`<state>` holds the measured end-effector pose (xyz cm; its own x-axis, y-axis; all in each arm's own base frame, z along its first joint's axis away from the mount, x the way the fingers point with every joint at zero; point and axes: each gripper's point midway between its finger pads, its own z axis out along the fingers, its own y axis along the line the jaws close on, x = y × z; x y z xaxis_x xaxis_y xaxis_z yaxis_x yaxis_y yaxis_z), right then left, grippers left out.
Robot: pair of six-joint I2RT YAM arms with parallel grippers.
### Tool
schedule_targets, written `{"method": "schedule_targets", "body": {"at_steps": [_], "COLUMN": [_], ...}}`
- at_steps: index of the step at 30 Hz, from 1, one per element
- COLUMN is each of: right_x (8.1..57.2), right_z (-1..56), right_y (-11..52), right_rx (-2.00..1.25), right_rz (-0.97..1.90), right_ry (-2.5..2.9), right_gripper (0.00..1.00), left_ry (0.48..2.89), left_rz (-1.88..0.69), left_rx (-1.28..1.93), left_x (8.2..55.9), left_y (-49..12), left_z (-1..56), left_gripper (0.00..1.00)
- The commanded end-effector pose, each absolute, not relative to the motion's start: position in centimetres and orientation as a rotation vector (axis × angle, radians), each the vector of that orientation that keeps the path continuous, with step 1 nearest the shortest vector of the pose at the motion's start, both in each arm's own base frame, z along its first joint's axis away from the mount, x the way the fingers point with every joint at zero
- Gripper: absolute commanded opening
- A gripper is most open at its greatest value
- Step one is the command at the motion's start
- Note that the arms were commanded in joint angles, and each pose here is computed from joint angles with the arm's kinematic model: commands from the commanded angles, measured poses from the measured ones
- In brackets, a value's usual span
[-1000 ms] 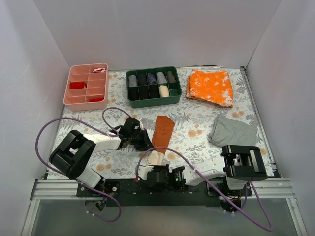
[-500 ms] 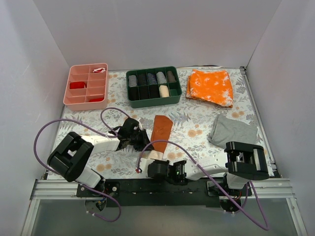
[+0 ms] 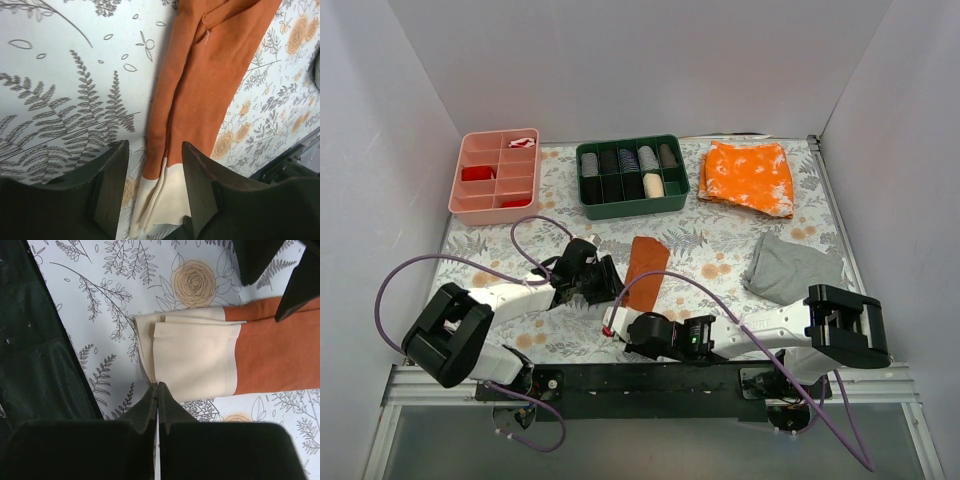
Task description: Roll the underwear
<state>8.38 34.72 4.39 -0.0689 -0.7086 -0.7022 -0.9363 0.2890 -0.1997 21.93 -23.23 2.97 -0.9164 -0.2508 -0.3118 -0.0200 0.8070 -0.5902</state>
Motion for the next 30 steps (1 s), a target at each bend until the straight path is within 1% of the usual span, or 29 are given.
{"method": "schedule_targets", "body": {"at_steps": [1,9,17,19,24,26,30], "right_x": [8.7,10.7,12.6,13.3,15.1,14.9,15.9], "right_z": [5.2,6.6,7.1,7.0,6.3,6.2,5.5], "right_y": [35.1,34.9,34.7,34.6,34.4,34.6,34.4], "right_rx": [-1.385,-1.286,-1.242,-1.231,-1.195,-1.207,-1.183], "right_rz": [0.524,0.633,0.726,0.732,0.701,0.733,0.692], "right_ry": [1.885,1.918,1.944,1.960,1.983,1.985,2.011], "right_gripper": [0.01,0.01,0.01,0.01,0.01,0.01,0.01], "left_ry": [2.733,2.643,2.643,2.648,2.644,2.635,2.627], "left_rz": [-0.493,-0.494,-0.516,-0.572,-0.602,-0.610,-0.641], "left_rx": [-0.312,-0.377,-0.372,-0.352,-0.341,-0.331,-0.322], "left_x": [19.6,19.8,18.7,18.4,18.0,18.0,17.8], "left_y": [-17.6,-16.7,-16.2,-16.8,-17.0,-17.0,-17.2], "left_z": [-1.1,0.3,-0.2,0.0,0.2,0.4,0.7], "left_gripper": [0.48,0.50,0.51,0.51,0.51,0.51,0.50]}}
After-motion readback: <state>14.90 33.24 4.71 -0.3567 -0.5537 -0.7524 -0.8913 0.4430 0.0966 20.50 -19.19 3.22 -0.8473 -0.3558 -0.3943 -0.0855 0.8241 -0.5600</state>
